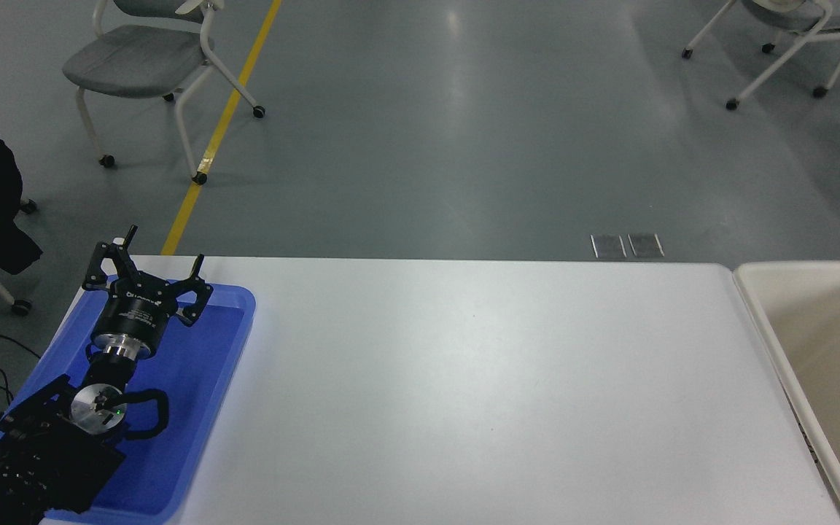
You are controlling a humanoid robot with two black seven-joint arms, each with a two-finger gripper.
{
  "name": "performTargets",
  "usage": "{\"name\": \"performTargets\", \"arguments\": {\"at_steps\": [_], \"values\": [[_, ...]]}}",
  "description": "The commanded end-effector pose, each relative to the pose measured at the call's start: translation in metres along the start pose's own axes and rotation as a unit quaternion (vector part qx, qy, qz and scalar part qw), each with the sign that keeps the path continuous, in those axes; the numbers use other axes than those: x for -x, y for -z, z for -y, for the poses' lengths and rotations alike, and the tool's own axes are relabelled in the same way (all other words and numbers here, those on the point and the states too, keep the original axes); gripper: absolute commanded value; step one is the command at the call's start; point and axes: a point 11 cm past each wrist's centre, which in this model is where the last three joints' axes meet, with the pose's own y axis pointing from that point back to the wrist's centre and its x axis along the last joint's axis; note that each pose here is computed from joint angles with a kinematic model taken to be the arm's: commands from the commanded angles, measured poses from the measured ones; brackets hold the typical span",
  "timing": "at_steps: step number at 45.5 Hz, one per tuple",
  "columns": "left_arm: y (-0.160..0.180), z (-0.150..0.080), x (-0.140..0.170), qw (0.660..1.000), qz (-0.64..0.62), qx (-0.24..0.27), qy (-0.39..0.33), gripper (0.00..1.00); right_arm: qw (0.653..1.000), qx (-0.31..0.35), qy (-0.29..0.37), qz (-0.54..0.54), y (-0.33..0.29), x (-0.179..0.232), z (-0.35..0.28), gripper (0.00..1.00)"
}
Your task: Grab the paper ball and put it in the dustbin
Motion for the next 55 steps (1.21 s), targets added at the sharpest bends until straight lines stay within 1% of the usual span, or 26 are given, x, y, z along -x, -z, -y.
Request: {"name": "performTargets", "arguments": {"at_steps": [1,8,16,17,18,19,20,21,22,47,52,55], "values": [[0.000,0.000,0.000,1.000,0.000,0.000,0.000,1.00,0.998,-0.007,-0.019,0.057,0.038,0.056,0.039,0.00],[0.000,0.000,0.000,1.000,0.000,0.000,0.000,1.00,0.997,-0.012,-0.040,0.065,0.045,0.063,0.043,0.00],[0.000,0.000,0.000,1.000,0.000,0.000,0.000,1.00,0.996,-0.011,-0.052,0.066,0.044,0.059,0.042,0.00],[0.000,0.000,0.001,1.000,-0.001,0.000,0.001,1.00,0.996,-0.011,-0.054,0.066,0.044,0.058,0.042,0.04],[0.000,0.000,0.000,1.000,0.000,0.000,0.000,1.00,0.996,-0.012,-0.056,0.066,0.045,0.058,0.042,0.13],[0.000,0.000,0.000,1.000,0.000,0.000,0.000,1.00,0.996,-0.012,-0.059,0.066,0.045,0.058,0.042,0.51],[0.000,0.000,0.000,1.000,0.000,0.000,0.000,1.00,0.996,-0.013,-0.060,0.067,0.045,0.058,0.042,0.71],[0.000,0.000,0.000,1.000,0.000,0.000,0.000,1.00,0.996,-0.014,-0.061,0.069,0.046,0.057,0.042,0.89],[0.000,0.000,0.000,1.000,0.000,0.000,0.000,1.00,0.996,-0.014,-0.060,0.071,0.046,0.057,0.042,1.00],[0.000,0.000,0.000,1.000,0.000,0.000,0.000,1.00,0.990,-0.025,-0.074,0.115,0.045,0.047,0.039,1.00],[0.000,0.000,0.000,1.000,0.000,0.000,0.000,1.00,0.982,-0.044,-0.098,0.152,0.054,0.025,0.033,1.00],[0.000,0.000,0.001,1.000,-0.001,0.000,0.001,1.00,0.971,-0.071,-0.113,0.201,0.066,0.004,0.026,1.00]]}}
